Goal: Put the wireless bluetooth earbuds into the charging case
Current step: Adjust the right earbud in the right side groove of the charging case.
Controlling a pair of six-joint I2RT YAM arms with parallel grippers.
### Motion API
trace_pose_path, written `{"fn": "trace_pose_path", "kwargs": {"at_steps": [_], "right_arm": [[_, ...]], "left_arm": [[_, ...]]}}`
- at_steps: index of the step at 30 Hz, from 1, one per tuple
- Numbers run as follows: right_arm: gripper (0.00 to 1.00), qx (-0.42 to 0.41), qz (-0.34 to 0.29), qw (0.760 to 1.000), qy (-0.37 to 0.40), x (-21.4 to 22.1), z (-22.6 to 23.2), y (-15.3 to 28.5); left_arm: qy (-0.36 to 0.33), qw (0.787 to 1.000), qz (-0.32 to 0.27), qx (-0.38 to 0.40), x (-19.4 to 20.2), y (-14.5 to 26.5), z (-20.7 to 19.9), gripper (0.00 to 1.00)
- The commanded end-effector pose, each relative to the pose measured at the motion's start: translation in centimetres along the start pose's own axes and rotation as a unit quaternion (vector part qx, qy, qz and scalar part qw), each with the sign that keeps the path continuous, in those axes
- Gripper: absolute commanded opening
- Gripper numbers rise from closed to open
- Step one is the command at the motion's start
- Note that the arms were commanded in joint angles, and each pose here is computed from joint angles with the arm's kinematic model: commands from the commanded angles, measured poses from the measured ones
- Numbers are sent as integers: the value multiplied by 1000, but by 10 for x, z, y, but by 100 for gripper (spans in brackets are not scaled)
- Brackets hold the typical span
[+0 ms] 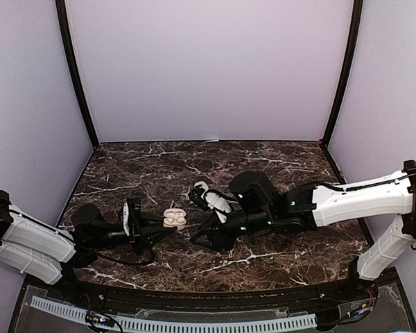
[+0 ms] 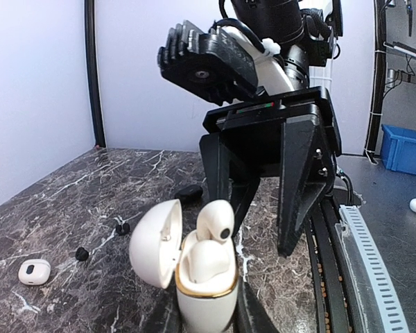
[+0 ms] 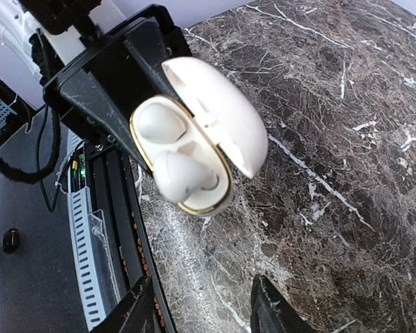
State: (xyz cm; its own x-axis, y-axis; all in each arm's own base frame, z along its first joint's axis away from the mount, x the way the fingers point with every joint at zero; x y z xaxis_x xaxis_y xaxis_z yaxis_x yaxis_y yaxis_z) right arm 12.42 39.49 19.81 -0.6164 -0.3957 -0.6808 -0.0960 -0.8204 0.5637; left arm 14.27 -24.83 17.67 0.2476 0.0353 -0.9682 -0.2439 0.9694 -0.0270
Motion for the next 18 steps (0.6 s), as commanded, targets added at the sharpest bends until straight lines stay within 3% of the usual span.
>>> {"fn": "trace_pose_path", "kwargs": {"at_steps": [1,6,14,18], "right_arm": [[49,-19,-28,999,-11,-5,3,15],[50,-43,-49,997,-28,-7,3,24],[73,-85,-114,985,-102,-17,4,34],[77,-88,-130,976,-149,-20,-2,32]], "left_arm": [[-11,999,-40,4,-15,1,-1,0],[-11,998,-57,14,-20,1,-3,0],[-15,996,-77,33,-25,-1,-6,0],[-19,996,-83,40,-26,0,-8,0]]}}
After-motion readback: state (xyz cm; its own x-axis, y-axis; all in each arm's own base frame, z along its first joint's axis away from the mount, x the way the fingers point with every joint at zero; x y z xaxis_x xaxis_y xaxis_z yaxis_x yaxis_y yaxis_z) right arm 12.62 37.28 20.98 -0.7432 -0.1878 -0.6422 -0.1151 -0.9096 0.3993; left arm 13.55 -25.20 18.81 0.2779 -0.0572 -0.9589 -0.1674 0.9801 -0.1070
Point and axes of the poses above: each gripper's point midway between its finger pads, its own y axis back along the fingers, its own z axis along the line the jaws close on, x = y × z, the point moved 5 cm from there along y, back along the fingers, and after that the axes turned 14 degrees about -y, right-handed, at the moved point
